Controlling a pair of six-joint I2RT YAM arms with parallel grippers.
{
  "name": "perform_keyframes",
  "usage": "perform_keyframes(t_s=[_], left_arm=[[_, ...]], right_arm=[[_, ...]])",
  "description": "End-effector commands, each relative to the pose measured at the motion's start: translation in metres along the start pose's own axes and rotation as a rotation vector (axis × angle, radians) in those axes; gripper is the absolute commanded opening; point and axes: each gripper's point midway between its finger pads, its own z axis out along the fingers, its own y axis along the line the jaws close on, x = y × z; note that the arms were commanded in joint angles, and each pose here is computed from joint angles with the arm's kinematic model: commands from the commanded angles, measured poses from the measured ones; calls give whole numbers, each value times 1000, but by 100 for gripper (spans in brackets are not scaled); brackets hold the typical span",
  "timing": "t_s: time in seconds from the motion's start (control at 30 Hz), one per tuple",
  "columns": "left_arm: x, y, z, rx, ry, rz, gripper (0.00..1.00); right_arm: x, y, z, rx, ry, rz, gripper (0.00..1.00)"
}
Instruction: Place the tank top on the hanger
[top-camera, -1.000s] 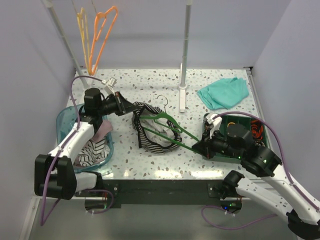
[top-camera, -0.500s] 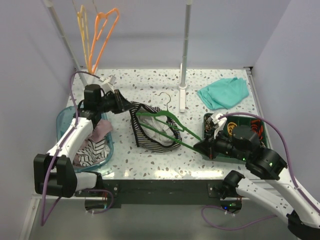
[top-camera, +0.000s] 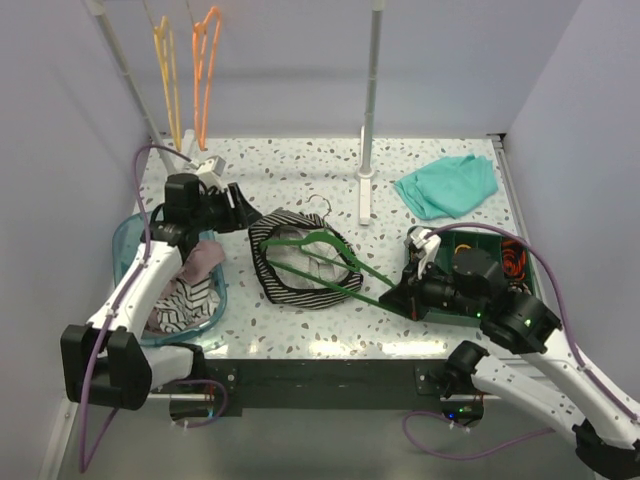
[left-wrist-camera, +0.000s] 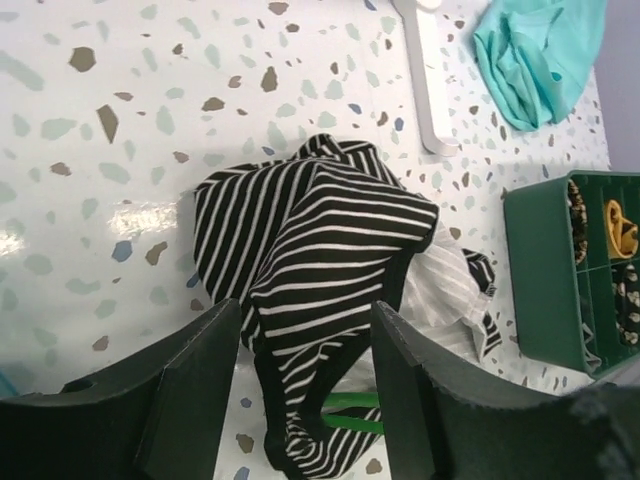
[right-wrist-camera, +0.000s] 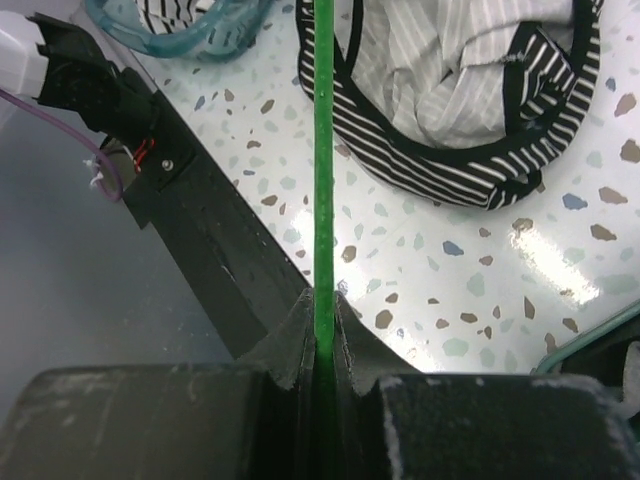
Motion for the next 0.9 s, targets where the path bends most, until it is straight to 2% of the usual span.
perform_keyframes(t_s=[0.0,0.13,0.23,0.27,0.33,0.5,0.6,0.87], left_arm=[[-3,15,-20,-172,-70,62,60],[12,20,-31,-287,-108,71,55],[26,14,-34,-325,-99,84,45],[31,13,-33,-331,-92,81,38],[46,10,-32,-355,-69,108,34],[87,2,-21,-361,-9,131,36],[114,-2,-11,-353,39,138,42],[131,0,7,-381,37,148,45]], right_arm=[[-12,3,13,-27,-52,17,0],[-9,-7,22,16,-37,27,0],[-7,-10,27,27,-26,27,0],[-7,-11,28,31,-26,27,0],[-8,-14,29,45,-34,30,0],[-12,-13,26,49,-50,31,0],[-15,-11,24,43,-54,32,0],[-17,2,17,-10,-39,37,0]])
